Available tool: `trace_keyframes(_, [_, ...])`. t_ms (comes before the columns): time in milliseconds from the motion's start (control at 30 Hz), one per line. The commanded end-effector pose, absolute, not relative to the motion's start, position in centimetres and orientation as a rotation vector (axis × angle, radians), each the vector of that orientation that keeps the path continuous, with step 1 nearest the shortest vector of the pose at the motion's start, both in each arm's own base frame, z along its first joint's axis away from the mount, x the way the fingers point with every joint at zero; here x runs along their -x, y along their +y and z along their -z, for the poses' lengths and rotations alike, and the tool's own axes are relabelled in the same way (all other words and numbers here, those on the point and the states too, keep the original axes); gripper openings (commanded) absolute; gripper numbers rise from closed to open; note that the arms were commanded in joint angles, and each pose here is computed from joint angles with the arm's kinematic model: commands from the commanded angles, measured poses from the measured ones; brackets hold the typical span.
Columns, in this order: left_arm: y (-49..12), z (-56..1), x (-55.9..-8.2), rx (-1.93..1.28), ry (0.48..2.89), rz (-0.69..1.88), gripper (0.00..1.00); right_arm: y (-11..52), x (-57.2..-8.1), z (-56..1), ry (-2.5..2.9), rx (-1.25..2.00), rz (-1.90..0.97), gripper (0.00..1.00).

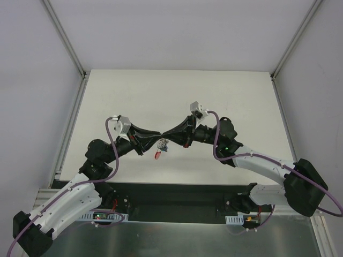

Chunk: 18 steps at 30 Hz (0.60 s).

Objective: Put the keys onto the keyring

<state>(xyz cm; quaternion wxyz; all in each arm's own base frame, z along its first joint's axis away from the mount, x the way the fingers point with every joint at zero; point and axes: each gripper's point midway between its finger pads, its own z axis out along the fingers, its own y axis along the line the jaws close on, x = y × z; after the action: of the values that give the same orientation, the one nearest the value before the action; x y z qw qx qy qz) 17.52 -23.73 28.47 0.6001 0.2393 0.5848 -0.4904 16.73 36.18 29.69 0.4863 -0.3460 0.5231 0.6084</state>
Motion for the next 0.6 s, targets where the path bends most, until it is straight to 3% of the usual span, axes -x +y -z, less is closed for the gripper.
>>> trace_keyframes(0, [-24.2,-30.5,-16.1,-0.612,1.273,1.209,0.16,35.7,-16.0,-33.3,1.134,0.835,-1.49,0.01])
trace_keyframes(167, [-24.3,-30.8,-15.8,-0.64,1.265,1.203,0.0,35.8,-16.0,-33.1,1.141,0.844,-1.497,0.01])
trace_keyframes(400, [-23.8,-30.8,-15.6,-0.724,1.306,1.115,0.0,35.7,-16.2,-31.7,1.202,0.854,-1.483,0.03])
trace_keyframes(567, [-23.7,-29.8,-15.3,-0.837,1.454,1.058,0.0,35.2,-16.5,-31.0,1.268,0.877,-1.449,0.27])
